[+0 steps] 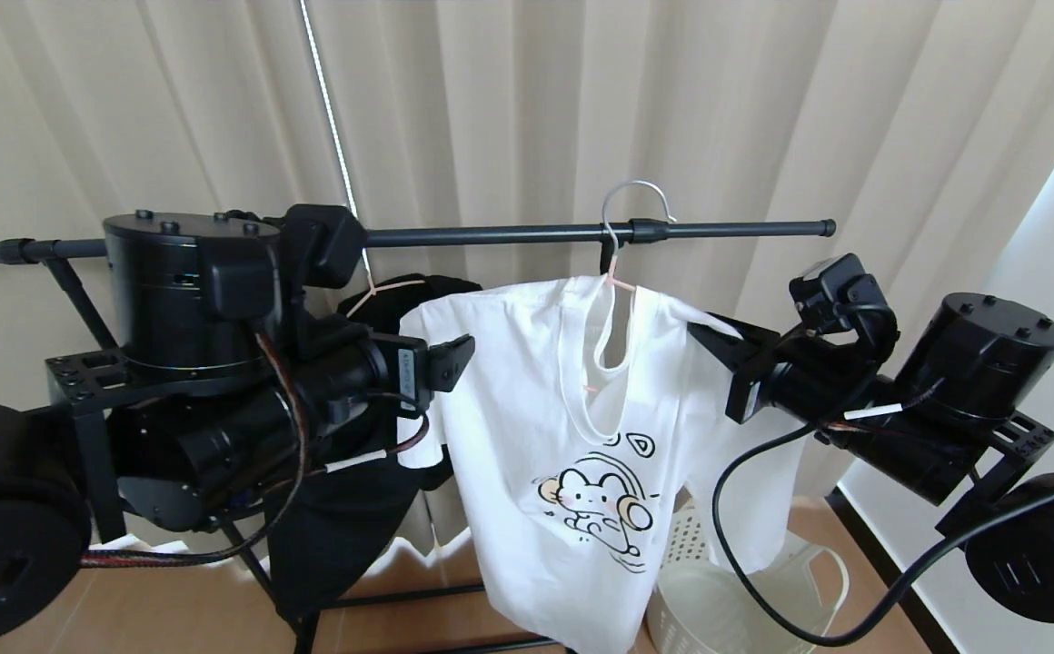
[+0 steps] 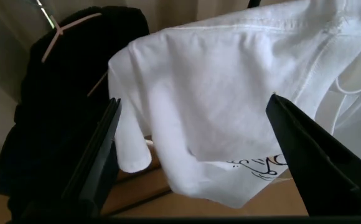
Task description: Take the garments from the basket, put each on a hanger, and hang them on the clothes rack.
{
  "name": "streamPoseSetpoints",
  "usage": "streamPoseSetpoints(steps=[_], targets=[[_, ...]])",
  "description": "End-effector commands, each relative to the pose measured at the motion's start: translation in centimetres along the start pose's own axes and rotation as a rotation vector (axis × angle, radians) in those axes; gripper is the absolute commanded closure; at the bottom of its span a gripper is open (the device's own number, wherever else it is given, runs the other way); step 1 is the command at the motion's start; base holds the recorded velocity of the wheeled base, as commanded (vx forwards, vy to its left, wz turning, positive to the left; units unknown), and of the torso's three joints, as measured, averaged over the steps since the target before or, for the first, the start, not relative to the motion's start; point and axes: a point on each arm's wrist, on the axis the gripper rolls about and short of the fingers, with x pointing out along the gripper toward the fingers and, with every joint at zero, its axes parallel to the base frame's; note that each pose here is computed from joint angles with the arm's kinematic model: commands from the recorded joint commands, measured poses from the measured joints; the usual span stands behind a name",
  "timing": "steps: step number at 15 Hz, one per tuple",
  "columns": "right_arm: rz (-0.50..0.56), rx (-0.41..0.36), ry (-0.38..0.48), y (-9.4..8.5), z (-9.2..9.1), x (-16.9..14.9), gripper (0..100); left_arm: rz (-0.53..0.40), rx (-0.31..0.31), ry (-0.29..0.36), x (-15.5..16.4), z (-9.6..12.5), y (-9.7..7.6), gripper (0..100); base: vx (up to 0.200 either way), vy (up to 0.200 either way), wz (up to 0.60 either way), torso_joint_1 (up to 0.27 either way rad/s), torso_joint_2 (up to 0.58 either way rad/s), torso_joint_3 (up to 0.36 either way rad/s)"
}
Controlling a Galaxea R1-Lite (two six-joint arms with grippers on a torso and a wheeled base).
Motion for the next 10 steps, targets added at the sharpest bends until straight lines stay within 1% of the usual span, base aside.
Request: streamPoseSetpoints(steps=[1, 2, 3, 6, 7, 8, 10], targets=[[0.006, 0.012, 0.008, -0.9, -0.4, -0.4, 100, -0.005, -0.018, 0.032, -0.4, -0.9, 2.6, 0, 0.000, 0.000, 0.00, 0.000, 0.00, 0.000], [0.017, 0.014, 0.010, -1.1, -0.4, -0.6, 100, -0.023, -0.019, 0.047, -0.4, -1.2, 2.8, 0, 0.000, 0.000, 0.00, 0.000, 0.00, 0.000], [0.053, 0.013, 0.004, -1.4, -0.4, -1.0, 100, -0.032, -0.018, 0.073, -0.3, -1.9, 3.1, 0, 0.000, 0.000, 0.00, 0.000, 0.00, 0.000], [0.074, 0.021, -0.002, -1.5, -0.4, -1.3, 100, -0.002, -0.016, 0.140, 1.3, -3.4, 3.6, 0, 0.000, 0.000, 0.00, 0.000, 0.00, 0.000], [0.089, 0.021, -0.004, -1.4, -0.3, -1.4, 100, 0.007, -0.016, 0.155, 1.7, -3.7, 3.7, 0, 0.000, 0.000, 0.00, 0.000, 0.00, 0.000], [0.114, 0.022, -0.005, -1.4, -0.3, -1.7, 100, 0.021, -0.016, 0.185, 2.6, -4.4, 3.9, 0, 0.000, 0.000, 0.00, 0.000, 0.00, 0.000], [0.129, 0.017, -0.019, -1.5, -0.2, -2.1, 100, 0.029, -0.018, 0.197, 3.7, -5.2, 4.0, 0, 0.000, 0.000, 0.00, 0.000, 0.00, 0.000]])
